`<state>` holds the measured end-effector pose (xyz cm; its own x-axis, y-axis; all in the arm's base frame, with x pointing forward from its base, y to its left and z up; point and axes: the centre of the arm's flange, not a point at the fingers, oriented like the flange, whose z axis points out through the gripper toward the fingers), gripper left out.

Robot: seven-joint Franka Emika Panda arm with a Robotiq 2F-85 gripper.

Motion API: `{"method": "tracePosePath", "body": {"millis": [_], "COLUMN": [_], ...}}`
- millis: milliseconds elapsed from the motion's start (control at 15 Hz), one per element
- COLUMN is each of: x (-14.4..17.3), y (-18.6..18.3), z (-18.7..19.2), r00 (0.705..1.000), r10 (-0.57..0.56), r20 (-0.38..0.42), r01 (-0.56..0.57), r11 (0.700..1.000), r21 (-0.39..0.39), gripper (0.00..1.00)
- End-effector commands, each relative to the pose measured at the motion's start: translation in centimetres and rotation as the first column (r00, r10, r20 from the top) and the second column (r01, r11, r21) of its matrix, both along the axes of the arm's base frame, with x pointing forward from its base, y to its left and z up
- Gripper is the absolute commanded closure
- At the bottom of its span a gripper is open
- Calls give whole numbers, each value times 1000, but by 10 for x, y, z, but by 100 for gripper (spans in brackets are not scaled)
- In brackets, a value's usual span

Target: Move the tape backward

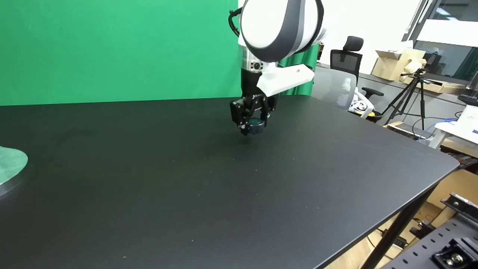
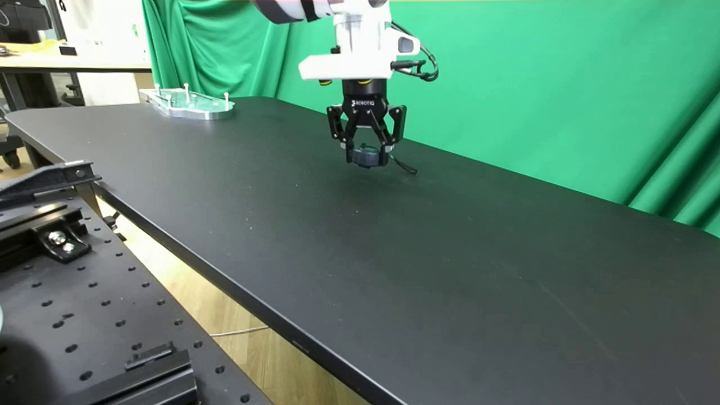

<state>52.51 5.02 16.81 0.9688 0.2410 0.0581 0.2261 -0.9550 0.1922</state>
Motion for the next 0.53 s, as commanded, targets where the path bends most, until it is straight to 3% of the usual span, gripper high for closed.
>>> {"method": "tracePosePath", "body": {"millis": [0, 333, 400, 467], "x": [15, 21, 22, 22], "y": [4, 10, 11, 13], "z": [-15, -28, -25, -22], "r00": [1000, 1000, 999, 999], "r10": [-5, 7, 9, 14], "r20": [-2, 27, 38, 49], "r01": [5, -6, -8, -12], "r11": [1000, 1000, 1000, 999], "r21": [-20, -23, -29, -29], "gripper": [56, 56, 8, 6]}}
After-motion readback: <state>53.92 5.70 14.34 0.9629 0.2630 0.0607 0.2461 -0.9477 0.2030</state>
